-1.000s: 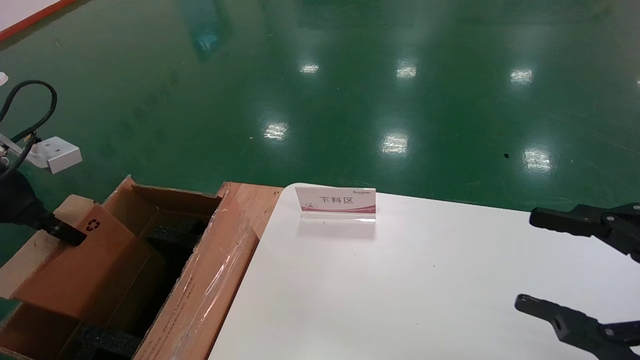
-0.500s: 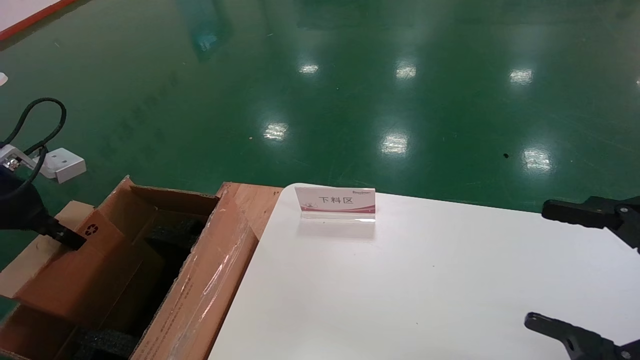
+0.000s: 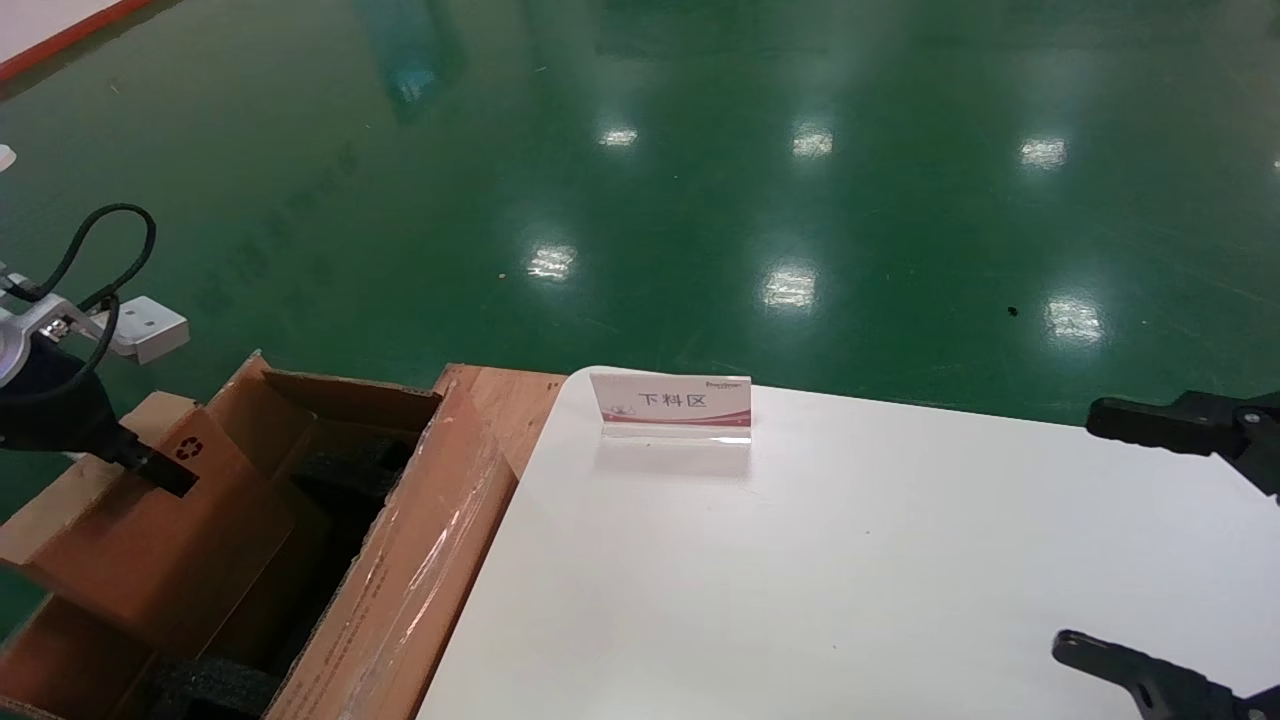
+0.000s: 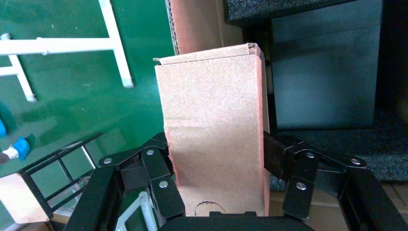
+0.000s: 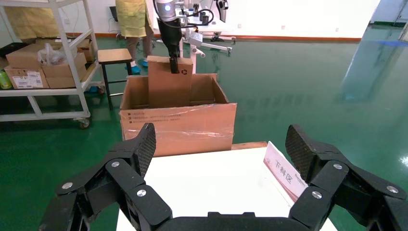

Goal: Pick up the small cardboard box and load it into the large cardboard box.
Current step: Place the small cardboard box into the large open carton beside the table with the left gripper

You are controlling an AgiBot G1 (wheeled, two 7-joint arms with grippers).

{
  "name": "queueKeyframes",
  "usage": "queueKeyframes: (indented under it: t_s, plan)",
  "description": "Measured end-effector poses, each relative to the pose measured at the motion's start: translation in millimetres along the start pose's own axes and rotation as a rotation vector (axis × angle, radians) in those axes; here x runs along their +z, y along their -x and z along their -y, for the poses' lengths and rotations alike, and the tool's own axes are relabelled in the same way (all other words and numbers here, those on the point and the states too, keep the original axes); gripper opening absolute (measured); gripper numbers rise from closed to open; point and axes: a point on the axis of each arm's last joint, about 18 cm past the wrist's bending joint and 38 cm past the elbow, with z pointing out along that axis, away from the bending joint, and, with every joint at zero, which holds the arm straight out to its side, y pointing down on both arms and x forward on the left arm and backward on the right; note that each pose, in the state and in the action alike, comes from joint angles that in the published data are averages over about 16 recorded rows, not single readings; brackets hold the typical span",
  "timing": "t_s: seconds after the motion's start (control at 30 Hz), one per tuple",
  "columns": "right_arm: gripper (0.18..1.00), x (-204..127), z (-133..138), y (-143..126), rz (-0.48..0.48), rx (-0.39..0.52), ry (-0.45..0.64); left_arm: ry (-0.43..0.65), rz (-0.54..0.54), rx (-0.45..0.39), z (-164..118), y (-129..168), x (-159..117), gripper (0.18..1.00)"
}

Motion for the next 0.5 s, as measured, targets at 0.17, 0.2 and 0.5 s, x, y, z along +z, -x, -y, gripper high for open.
queueKeyframes:
  t_s: [0.17,0.2,0.5]
  plan:
    - [1.001,0.0,0.0,0.0,0.000,0.000,0.000,0.003,0.020,0.002,6.2,0.8,2.9,0.326]
    - [1.001,0.0,0.0,0.0,0.000,0.000,0.000,0.003,0.024,0.003,7.7,0.8,3.3,0.325]
    - [1.001,0.0,0.0,0.0,0.000,0.000,0.000,0.006,0.062,0.019,22.2,-3.4,7.4,0.319]
